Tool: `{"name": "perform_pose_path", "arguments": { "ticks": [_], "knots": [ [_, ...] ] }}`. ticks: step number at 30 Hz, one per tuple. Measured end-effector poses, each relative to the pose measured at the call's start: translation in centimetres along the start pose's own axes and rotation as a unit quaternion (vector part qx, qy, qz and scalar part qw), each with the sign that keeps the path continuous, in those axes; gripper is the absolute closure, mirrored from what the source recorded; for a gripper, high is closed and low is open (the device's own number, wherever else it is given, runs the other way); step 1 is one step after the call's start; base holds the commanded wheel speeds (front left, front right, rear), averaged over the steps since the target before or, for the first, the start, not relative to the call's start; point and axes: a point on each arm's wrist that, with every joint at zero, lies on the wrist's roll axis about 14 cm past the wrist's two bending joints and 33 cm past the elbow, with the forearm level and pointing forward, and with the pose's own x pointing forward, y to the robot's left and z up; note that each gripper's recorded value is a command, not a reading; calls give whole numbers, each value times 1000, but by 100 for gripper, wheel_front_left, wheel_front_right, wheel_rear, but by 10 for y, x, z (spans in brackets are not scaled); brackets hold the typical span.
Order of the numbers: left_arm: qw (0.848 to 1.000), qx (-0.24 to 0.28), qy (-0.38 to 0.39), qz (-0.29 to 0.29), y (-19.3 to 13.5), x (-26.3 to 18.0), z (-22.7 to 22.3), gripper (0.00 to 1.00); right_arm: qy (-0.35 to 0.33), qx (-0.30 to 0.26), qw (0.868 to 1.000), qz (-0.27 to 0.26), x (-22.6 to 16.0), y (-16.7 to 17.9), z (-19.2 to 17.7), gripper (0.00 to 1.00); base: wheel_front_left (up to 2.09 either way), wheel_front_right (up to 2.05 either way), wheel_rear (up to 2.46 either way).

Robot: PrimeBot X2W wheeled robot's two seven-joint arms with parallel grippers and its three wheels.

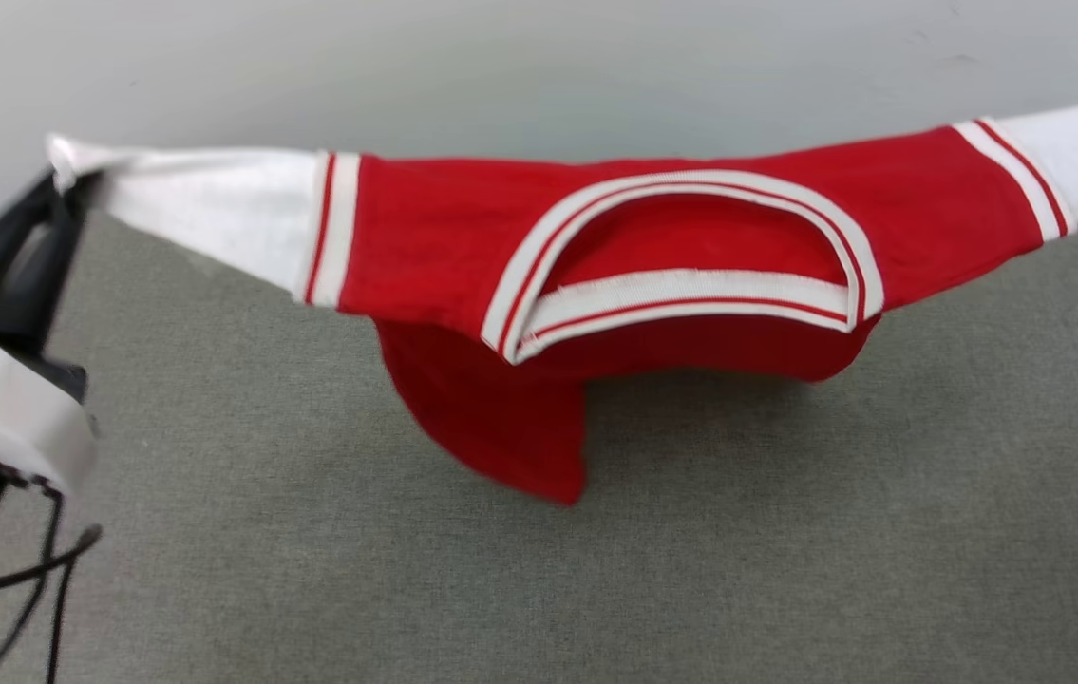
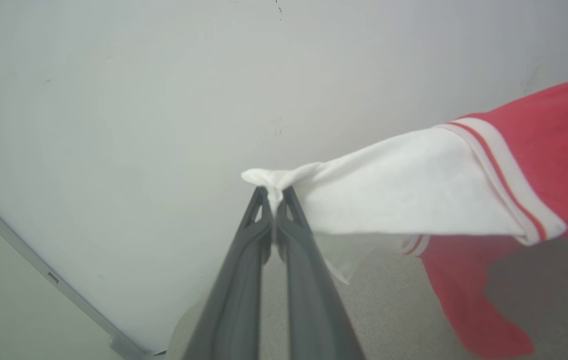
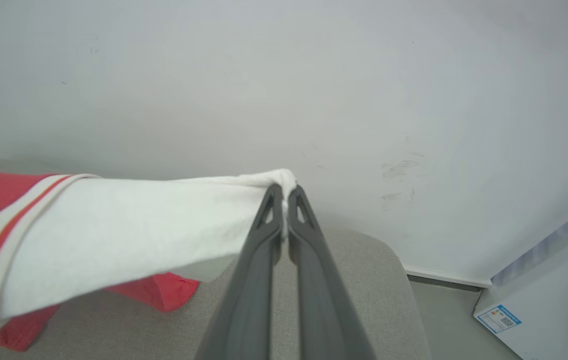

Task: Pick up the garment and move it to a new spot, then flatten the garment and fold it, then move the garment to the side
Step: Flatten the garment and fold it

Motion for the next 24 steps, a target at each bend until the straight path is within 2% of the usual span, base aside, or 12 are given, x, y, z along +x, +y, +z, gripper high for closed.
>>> {"name": "perform_pose_path", "arguments": {
  "ticks": [9, 16, 24],
  "knots": [
    [997, 60, -54, 12, 25, 20, 41, 100, -49, -26, 998, -15, 14, -7, 37, 100, 0, 0, 0],
    [996, 71, -52, -6, 33, 60, 36, 100, -60, -47, 997, -27, 50, -17, 49, 100, 0, 0, 0],
    [995, 89, -42, -11, 49, 127, 14, 100, -80, -84, 992, -49, 112, -28, 55, 100, 0, 0, 0]
  ]
}}
